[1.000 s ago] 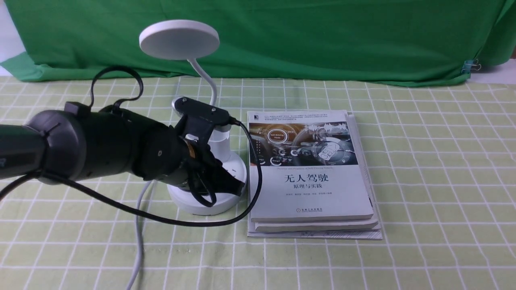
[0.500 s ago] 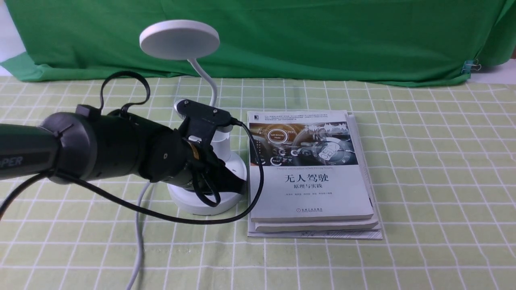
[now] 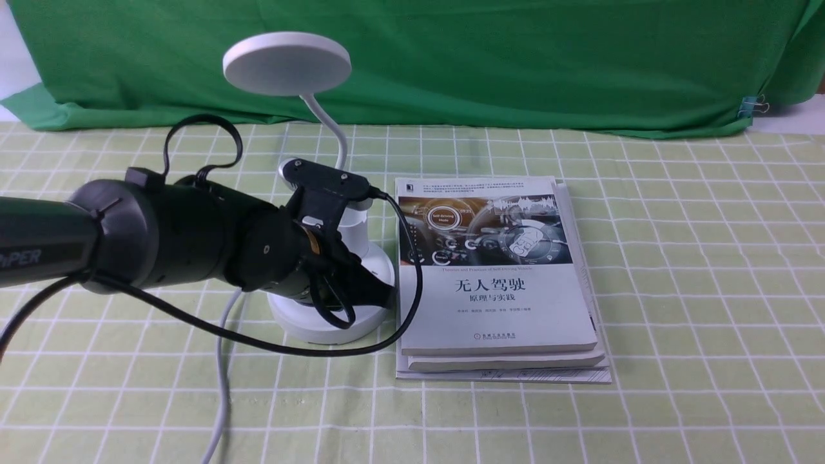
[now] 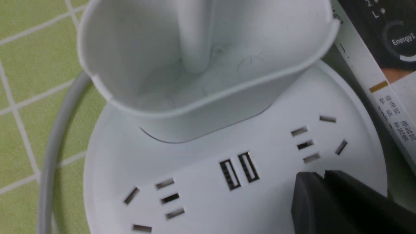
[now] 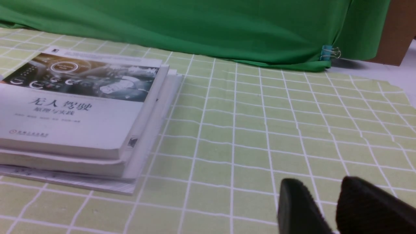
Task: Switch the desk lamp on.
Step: Use the left arm to press the button switch on the lamp holder
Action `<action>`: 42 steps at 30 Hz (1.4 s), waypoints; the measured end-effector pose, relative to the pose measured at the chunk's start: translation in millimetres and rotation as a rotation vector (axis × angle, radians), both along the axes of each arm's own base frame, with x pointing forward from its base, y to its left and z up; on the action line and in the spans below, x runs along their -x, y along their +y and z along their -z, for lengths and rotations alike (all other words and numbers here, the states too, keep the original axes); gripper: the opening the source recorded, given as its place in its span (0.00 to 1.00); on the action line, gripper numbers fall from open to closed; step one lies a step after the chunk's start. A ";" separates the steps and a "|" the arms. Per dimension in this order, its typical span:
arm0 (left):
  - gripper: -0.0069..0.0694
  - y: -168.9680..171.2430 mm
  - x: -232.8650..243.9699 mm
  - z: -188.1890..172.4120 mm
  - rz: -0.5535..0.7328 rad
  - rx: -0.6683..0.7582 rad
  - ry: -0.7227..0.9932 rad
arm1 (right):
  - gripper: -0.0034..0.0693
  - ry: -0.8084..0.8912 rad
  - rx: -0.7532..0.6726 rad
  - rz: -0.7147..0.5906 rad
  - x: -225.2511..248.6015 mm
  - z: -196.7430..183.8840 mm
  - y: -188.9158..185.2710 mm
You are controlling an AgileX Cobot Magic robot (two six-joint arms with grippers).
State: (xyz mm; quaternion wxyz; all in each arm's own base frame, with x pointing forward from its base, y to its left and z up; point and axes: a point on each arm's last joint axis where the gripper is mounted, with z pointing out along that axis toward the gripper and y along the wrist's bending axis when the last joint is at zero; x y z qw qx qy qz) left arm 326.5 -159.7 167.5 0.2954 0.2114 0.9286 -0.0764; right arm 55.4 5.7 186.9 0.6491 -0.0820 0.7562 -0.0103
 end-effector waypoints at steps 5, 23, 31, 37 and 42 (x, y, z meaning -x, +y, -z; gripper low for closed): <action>0.11 0.1 0.1 -1.1 -0.001 0.002 -0.003 | 0.38 0.000 0.000 0.000 0.0 0.0 0.0; 0.11 1.0 2.2 -4.9 0.000 0.000 0.003 | 0.38 0.000 0.000 0.000 0.0 0.0 0.0; 0.11 1.7 3.7 -14.1 0.000 0.010 -0.017 | 0.38 0.000 0.000 0.000 0.0 0.0 0.0; 0.11 2.8 6.7 -11.9 0.002 -0.007 0.022 | 0.38 0.000 0.000 0.000 0.0 0.0 0.0; 0.11 2.6 6.1 -12.4 0.002 -0.004 0.014 | 0.38 0.000 0.000 0.000 0.0 0.0 0.0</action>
